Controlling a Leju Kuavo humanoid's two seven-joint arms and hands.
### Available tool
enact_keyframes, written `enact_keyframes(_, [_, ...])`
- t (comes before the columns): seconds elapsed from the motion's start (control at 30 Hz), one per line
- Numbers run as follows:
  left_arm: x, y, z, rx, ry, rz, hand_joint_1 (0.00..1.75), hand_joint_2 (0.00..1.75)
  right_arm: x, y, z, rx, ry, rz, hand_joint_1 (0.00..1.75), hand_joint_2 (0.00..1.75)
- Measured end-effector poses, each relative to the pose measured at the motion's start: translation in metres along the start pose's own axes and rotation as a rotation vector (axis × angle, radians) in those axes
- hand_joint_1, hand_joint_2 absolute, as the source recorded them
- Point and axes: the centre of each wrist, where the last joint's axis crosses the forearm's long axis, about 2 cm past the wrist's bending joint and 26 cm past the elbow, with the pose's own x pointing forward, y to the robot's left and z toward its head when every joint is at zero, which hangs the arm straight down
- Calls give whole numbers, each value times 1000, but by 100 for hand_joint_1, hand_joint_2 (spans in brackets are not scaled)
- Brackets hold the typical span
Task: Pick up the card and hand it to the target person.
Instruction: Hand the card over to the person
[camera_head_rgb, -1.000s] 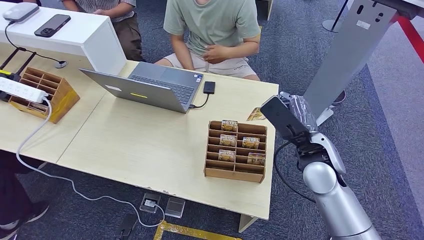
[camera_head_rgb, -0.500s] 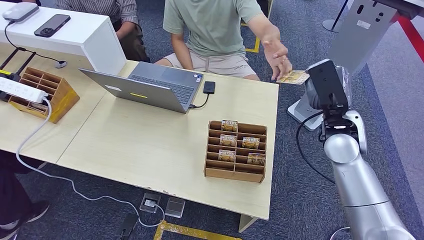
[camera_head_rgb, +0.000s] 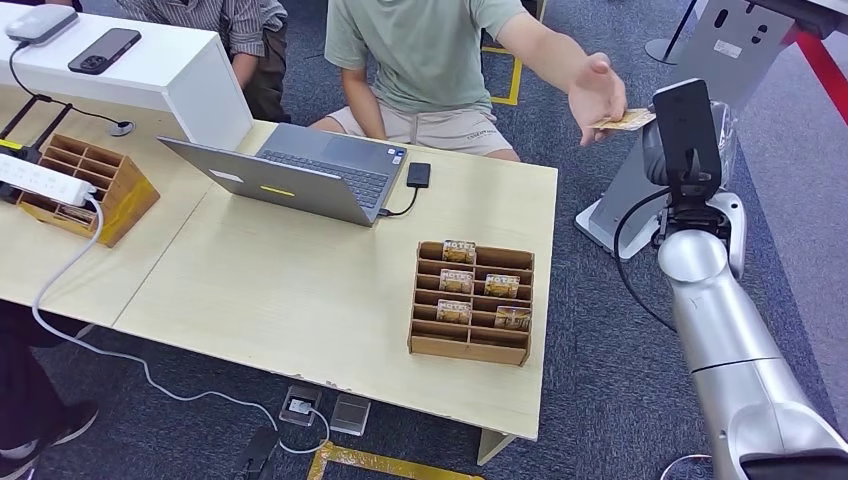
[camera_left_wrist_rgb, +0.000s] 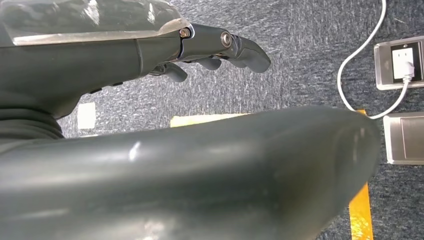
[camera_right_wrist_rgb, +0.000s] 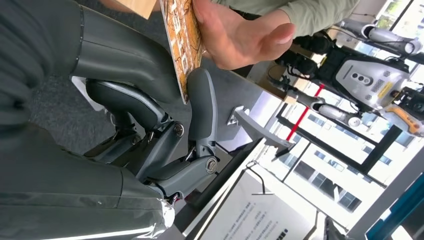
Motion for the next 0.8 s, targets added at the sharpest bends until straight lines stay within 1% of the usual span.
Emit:
enact_keyframes(0.03, [0, 0, 0, 1, 0, 0, 0, 0, 1, 1, -1, -1, 1, 7, 12, 175])
enact_keyframes(0.07, [0, 0, 0, 1, 0, 0, 0, 0, 2, 2, -3, 0, 2, 15, 0, 175])
enact_keyframes(0.23, [0, 0, 0, 6, 2, 4, 0, 0, 5, 11, -5, 38, 10, 62, 0, 175])
enact_keyframes(0.4, [0, 0, 0, 16, 4, 13, 0, 0, 7, 22, -3, 69, 4, 62, 0, 175])
enact_keyframes(0.6, [0, 0, 0, 24, 1, 19, 0, 0, 8, 30, 0, 79, -16, 18, 0, 175])
enact_keyframes(0.73, [0, 0, 0, 28, 3, 22, 0, 0, 3, 38, 11, 88, -19, -32, 0, 175])
enact_keyframes(0.8, [-1, 0, 0, 29, 5, 24, 0, 0, 0, 43, 21, 87, -51, -80, 0, 175])
